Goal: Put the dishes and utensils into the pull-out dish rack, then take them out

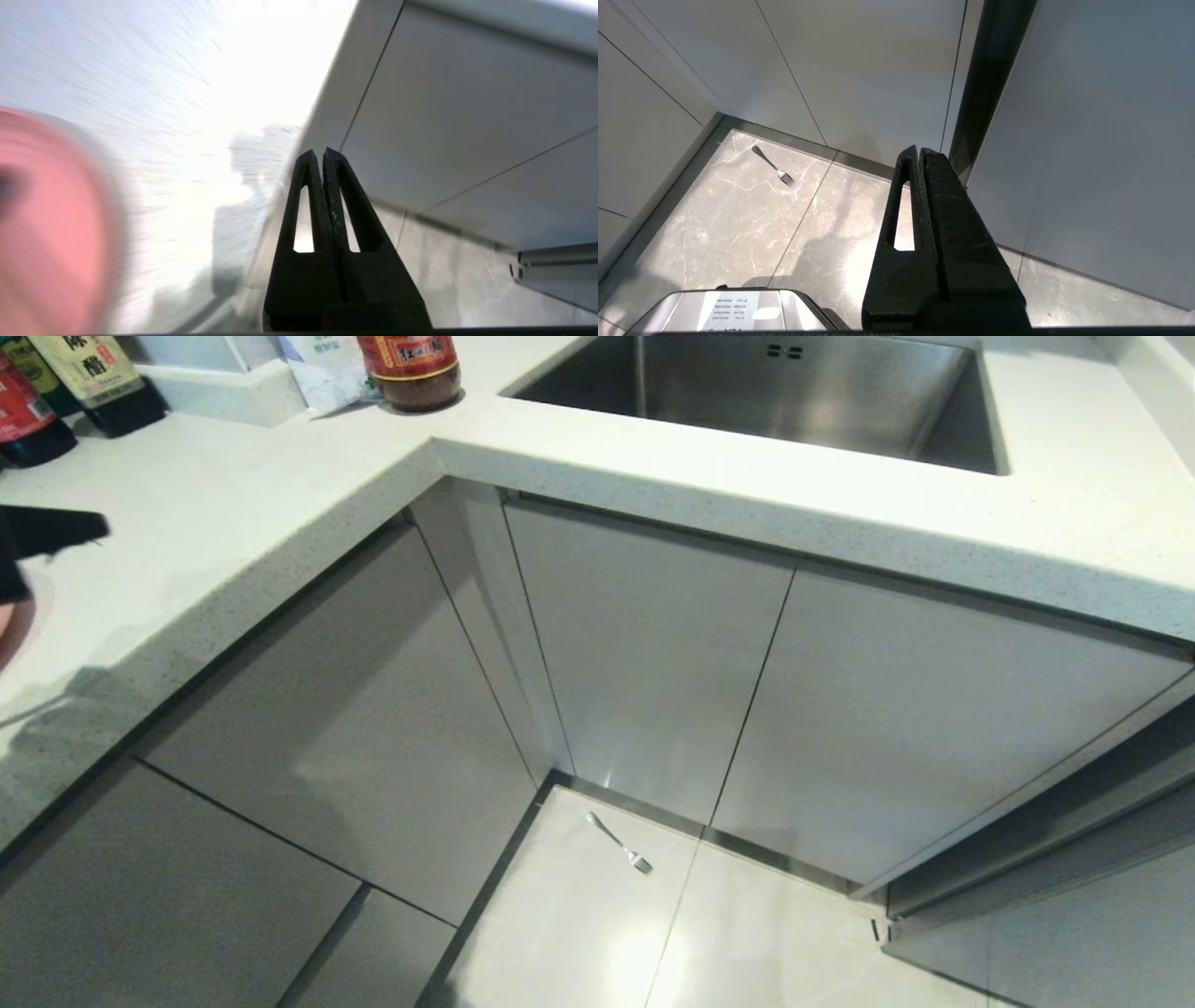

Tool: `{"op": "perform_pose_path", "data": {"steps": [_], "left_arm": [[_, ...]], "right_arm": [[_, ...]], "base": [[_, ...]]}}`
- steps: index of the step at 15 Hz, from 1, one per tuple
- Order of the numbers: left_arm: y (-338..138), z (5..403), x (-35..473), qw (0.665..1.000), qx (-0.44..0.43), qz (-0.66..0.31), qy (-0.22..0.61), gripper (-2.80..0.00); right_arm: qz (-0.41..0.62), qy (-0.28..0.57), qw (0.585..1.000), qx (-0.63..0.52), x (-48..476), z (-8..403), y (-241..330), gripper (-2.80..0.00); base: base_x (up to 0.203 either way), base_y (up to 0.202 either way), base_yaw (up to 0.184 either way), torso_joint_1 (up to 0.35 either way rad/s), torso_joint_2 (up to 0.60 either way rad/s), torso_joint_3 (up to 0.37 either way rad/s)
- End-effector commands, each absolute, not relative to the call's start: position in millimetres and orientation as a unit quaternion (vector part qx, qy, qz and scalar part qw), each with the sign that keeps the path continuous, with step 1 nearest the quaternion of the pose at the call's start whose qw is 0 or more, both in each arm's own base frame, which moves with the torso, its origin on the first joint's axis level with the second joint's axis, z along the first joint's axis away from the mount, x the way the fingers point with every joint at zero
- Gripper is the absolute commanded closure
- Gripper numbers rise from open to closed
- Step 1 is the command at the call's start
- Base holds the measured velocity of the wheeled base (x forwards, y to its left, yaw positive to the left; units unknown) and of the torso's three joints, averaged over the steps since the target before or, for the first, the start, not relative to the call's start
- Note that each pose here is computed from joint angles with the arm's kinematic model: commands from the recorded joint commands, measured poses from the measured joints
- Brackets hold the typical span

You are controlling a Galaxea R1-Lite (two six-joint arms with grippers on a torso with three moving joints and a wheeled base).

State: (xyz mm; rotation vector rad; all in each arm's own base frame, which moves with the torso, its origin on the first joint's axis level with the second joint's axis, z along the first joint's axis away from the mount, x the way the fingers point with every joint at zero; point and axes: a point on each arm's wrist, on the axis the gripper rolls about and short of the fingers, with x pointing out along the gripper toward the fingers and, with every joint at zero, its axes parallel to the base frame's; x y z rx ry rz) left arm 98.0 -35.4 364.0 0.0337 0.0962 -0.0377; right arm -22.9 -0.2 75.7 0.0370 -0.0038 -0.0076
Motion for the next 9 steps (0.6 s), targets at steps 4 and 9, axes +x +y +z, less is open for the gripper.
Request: {"op": "perform_pose_path", "data": {"steps": [4,9], "left_arm": [[1.9,362.1,-21.2,0.991,0.063,-0.058,-0.104,0.00],[-7.5,284.8,-91.0,0.981,0.116,-0.054,-0.148,0.00]], "right_arm": [[-0.004,-0.002,1.000,0.018,-22.8,75.8,-0.2,0.00],[-0.004,-0.002,1.000,0.018,-22.8,75.8,-0.2,0.00]], "base": [[0.000,0.000,0.000,0.000,0.00,0.000],[0.000,0.000,0.000,0.000,0.00,0.000]]}}
